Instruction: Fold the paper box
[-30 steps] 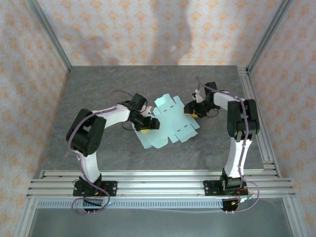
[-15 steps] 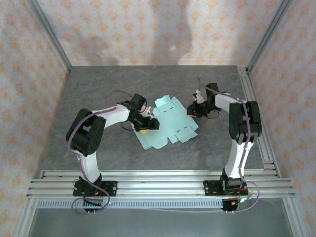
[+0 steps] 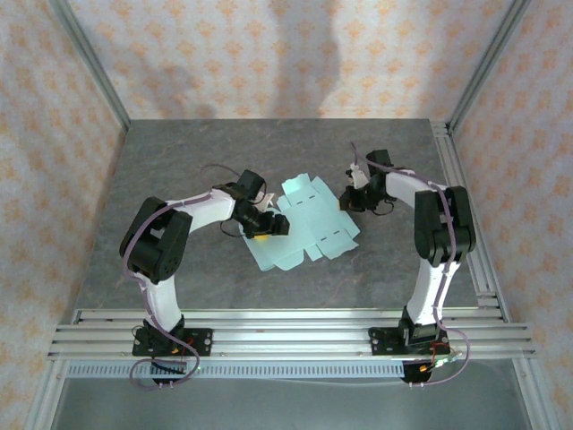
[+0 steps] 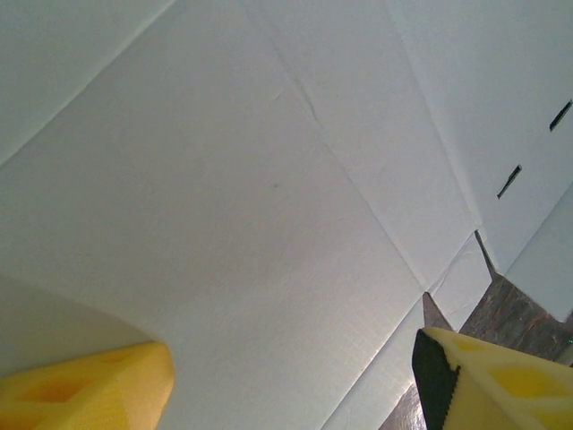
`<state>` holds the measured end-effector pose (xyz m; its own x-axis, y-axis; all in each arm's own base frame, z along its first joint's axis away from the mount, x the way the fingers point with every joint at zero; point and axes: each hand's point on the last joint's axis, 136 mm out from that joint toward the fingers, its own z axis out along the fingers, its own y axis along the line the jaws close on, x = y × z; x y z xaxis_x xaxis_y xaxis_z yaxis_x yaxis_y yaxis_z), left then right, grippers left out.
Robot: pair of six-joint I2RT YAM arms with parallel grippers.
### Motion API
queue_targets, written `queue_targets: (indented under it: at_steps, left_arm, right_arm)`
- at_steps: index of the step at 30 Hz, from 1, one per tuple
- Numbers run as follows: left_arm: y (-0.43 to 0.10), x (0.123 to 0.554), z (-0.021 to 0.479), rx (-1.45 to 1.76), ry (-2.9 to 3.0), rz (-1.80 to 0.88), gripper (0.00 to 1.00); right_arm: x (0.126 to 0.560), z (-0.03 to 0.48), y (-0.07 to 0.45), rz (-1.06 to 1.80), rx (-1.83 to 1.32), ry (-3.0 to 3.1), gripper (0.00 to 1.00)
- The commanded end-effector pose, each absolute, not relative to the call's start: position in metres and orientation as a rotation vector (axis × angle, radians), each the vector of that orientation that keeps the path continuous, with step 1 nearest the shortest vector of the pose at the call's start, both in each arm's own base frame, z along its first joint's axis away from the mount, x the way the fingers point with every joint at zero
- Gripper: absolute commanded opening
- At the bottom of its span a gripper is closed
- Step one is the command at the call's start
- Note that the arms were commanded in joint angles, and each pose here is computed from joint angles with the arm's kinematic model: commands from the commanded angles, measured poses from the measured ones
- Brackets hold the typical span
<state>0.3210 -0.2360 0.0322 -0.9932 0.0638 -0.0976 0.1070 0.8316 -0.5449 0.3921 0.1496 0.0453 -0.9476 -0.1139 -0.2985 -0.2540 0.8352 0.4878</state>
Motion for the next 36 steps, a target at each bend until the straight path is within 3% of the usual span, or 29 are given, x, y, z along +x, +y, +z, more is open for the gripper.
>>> queue_targets:
  at_steps: [1,3,8,14,17,20,27,36]
  left_arm:
    - [-0.216,0.282,0.007,0.075,3.133,-0.767,0.75]
    - [-0.216,0.284,0.014,0.079,3.118,-0.764,0.75]
    - [-0.215,0.285,0.011,0.072,3.133,-0.749,0.75]
    - [-0.214,0.282,0.005,0.060,3.144,-0.747,0.75]
    - [-0.214,0.281,0.003,0.064,3.143,-0.748,0.75]
    - [-0.212,0.280,0.001,0.060,3.149,-0.741,0.75]
    - [-0.213,0.280,0.001,0.056,3.143,-0.748,0.75]
    - [-0.215,0.280,0.002,0.066,3.138,-0.765,0.75]
  right_arm:
    - [0.396,0.056,0.132,0.541,-0.308,2.714,0.09]
    - [0.396,0.062,0.133,0.540,-0.306,2.681,0.19]
    - [0.386,0.059,0.141,0.631,-0.307,2.700,0.34]
    - [0.380,0.052,0.143,0.659,-0.274,2.739,0.44]
    - [0.390,0.051,0.129,0.597,-0.165,2.731,0.57]
    - [0.391,0.048,0.131,0.641,-0.152,2.745,0.59]
    - [0.374,0.042,0.153,0.842,-0.205,2.787,0.51]
    - [0.368,0.046,0.154,0.823,-0.258,2.774,0.13]
